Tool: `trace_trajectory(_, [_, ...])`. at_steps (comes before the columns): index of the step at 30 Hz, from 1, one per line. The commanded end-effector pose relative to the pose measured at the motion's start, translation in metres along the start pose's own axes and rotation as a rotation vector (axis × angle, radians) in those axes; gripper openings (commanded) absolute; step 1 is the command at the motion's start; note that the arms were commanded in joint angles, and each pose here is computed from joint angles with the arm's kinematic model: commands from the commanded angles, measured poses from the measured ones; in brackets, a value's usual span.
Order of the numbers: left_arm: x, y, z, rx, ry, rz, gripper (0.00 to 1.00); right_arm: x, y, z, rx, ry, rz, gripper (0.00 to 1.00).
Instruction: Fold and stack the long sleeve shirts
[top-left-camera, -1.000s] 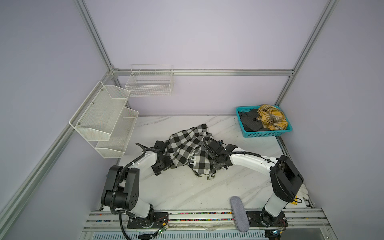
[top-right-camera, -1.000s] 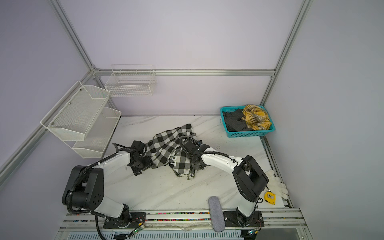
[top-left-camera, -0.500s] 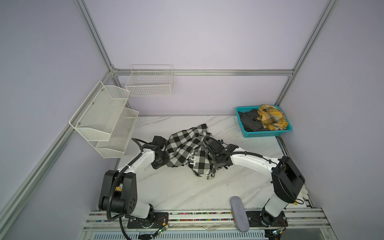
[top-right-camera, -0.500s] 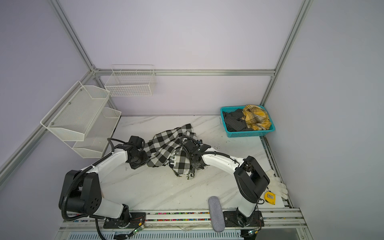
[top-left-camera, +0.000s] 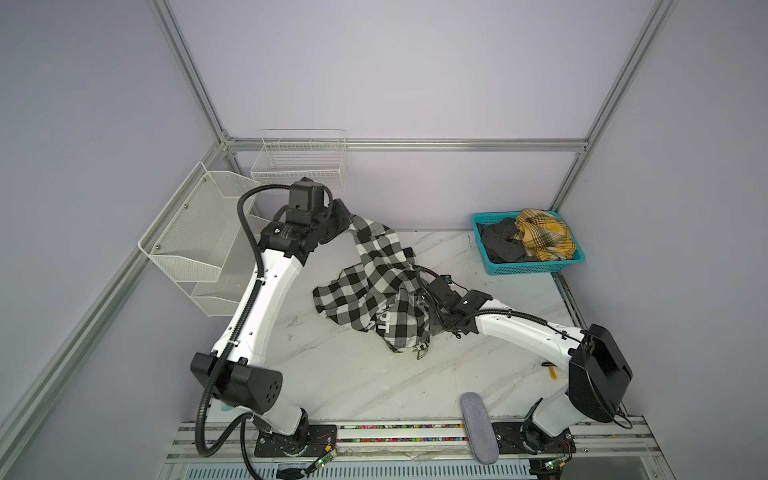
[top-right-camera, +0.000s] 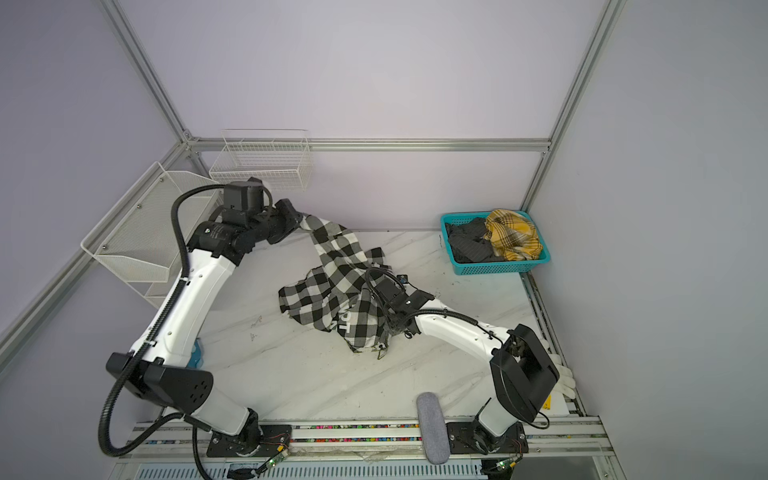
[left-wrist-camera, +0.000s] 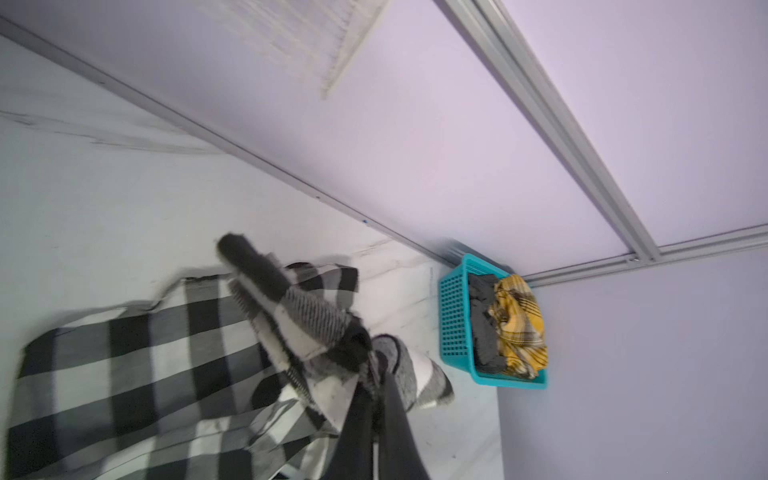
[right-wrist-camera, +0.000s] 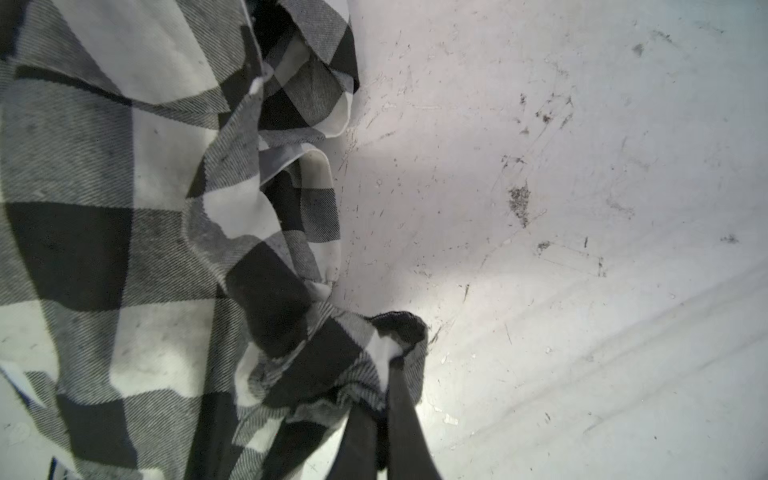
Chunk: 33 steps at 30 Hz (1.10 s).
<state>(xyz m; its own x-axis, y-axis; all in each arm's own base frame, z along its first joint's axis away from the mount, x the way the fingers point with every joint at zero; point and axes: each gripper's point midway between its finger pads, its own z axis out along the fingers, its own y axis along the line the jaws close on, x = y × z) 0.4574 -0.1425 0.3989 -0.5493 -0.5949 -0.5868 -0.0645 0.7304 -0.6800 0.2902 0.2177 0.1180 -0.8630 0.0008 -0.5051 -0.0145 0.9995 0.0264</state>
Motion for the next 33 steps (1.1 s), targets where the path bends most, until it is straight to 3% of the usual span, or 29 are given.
trace_trajectory(1, [0.009,-0.079,0.042,0.258,0.086,-0.060,0.00,0.001,-0.006,-0.011,-0.021,-0.020,0.038,0.00])
trace_trajectory(3, [0.040,-0.101,0.075,0.326,0.185,-0.031,0.04,0.002,-0.008,-0.014,-0.029,-0.026,0.050,0.00])
trace_trajectory(7, [0.126,-0.086,0.136,0.310,0.415,0.010,0.52,0.002,-0.005,-0.017,-0.065,-0.035,0.058,0.00])
trace_trajectory(10, [0.148,-0.051,0.135,0.218,0.461,0.053,0.73,0.006,-0.003,-0.011,-0.062,-0.012,0.026,0.00])
trace_trajectory(11, [0.143,-0.042,0.124,0.189,0.431,0.080,0.77,0.008,-0.002,-0.009,-0.057,0.000,0.012,0.07])
trace_trajectory(13, [0.124,-0.014,0.094,0.103,0.344,0.138,0.84,0.005,-0.003,-0.011,-0.053,0.000,-0.001,0.50])
trace_trajectory(14, [0.116,0.004,0.083,0.054,0.308,0.142,0.86,-0.001,-0.004,-0.016,-0.062,-0.013,0.004,0.61])
trace_trajectory(16, [0.093,0.053,0.050,-0.054,0.247,0.094,0.86,-0.020,-0.003,-0.026,-0.116,-0.037,0.014,0.73])
trace_trajectory(21, [0.094,0.166,-0.017,-0.234,0.230,-0.084,0.84,-0.062,0.022,-0.024,-0.297,-0.008,-0.011,0.82])
trace_trajectory(23, [0.106,0.199,-0.036,-0.297,0.235,-0.110,0.85,-0.072,0.030,-0.008,-0.318,0.020,-0.018,0.79])
trace_trajectory(27, [0.131,0.247,-0.056,-0.388,0.268,-0.174,0.82,-0.084,0.030,0.035,-0.314,0.083,-0.002,0.63])
trace_trajectory(33, [0.155,0.278,-0.054,-0.432,0.330,-0.265,0.81,-0.069,0.041,0.060,-0.340,0.181,-0.009,0.59])
